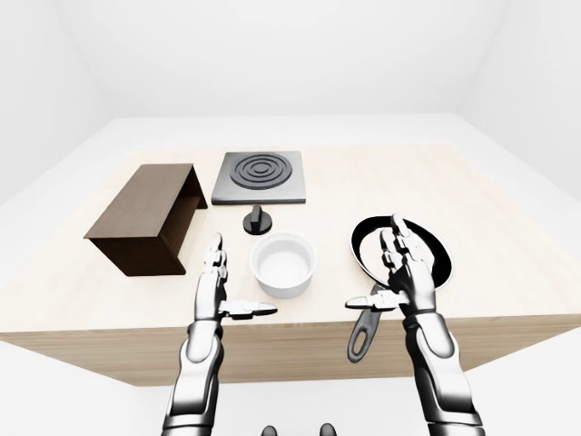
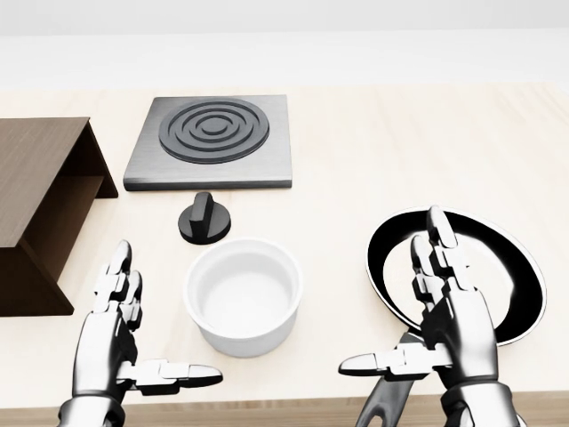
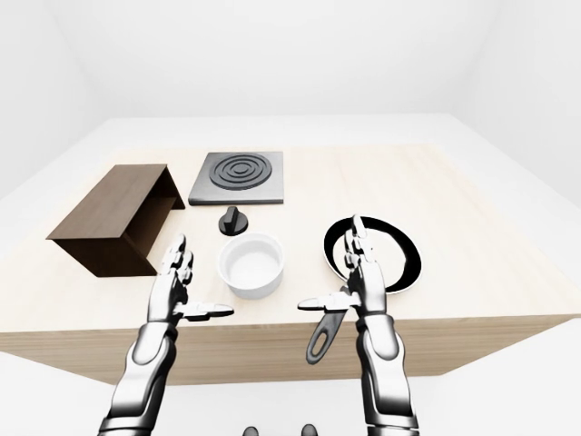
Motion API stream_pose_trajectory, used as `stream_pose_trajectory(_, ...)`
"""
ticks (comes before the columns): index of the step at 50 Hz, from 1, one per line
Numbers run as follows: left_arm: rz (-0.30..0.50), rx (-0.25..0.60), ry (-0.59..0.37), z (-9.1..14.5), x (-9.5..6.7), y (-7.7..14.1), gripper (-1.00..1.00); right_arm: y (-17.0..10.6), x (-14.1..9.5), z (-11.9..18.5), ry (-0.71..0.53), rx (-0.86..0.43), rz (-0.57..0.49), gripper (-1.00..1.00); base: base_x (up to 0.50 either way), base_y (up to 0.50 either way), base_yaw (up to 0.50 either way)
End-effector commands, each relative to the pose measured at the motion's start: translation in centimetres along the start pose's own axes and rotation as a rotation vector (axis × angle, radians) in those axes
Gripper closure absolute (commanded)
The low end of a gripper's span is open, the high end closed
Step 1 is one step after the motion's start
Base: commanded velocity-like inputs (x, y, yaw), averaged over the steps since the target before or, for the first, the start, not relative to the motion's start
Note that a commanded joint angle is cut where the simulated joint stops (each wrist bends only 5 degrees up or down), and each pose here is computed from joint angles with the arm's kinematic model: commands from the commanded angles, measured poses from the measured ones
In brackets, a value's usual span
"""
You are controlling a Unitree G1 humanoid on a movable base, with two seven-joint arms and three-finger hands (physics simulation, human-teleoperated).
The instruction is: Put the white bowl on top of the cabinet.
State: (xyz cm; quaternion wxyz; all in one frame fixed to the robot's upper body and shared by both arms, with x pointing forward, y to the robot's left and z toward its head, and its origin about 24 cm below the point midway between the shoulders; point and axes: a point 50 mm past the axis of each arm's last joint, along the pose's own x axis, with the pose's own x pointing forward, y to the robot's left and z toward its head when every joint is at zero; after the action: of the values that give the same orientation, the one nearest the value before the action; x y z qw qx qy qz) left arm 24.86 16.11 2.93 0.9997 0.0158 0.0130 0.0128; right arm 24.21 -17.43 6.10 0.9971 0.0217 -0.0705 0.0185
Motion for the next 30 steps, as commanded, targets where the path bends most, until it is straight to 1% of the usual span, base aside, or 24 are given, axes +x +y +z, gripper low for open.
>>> stream_pose_trajectory(1, -0.003, 0.006, 0.014, -0.56, 0.35, -0.22, -1.0, -0.1, 0.05, -0.02, 0.001, -0.001, 0.008, -1.0, 0.0, 0.0, 0.0)
stream_pose_trajectory(2, -0.011, 0.014, 0.017, -0.72, 0.24, -0.54, -1.0, -0.01, -0.19, 0.07, -0.002, -0.003, 0.009, -1.0, 0.0, 0.0, 0.0)
stream_pose_trajectory(6, -0.01, 0.016, 0.015, -0.56, 0.05, -0.41, -1.0, -0.04, -0.45, 0.28, -0.009, -0.005, 0.007, -1.0, 0.0, 0.0, 0.0)
stream_pose_trajectory(30, -0.012, 0.024, 0.018, -0.61, 0.07, -0.53, -1.0, -0.24, -0.53, 0.66, -0.025, -0.006, 0.004, -1.0, 0.0, 0.0, 0.0)
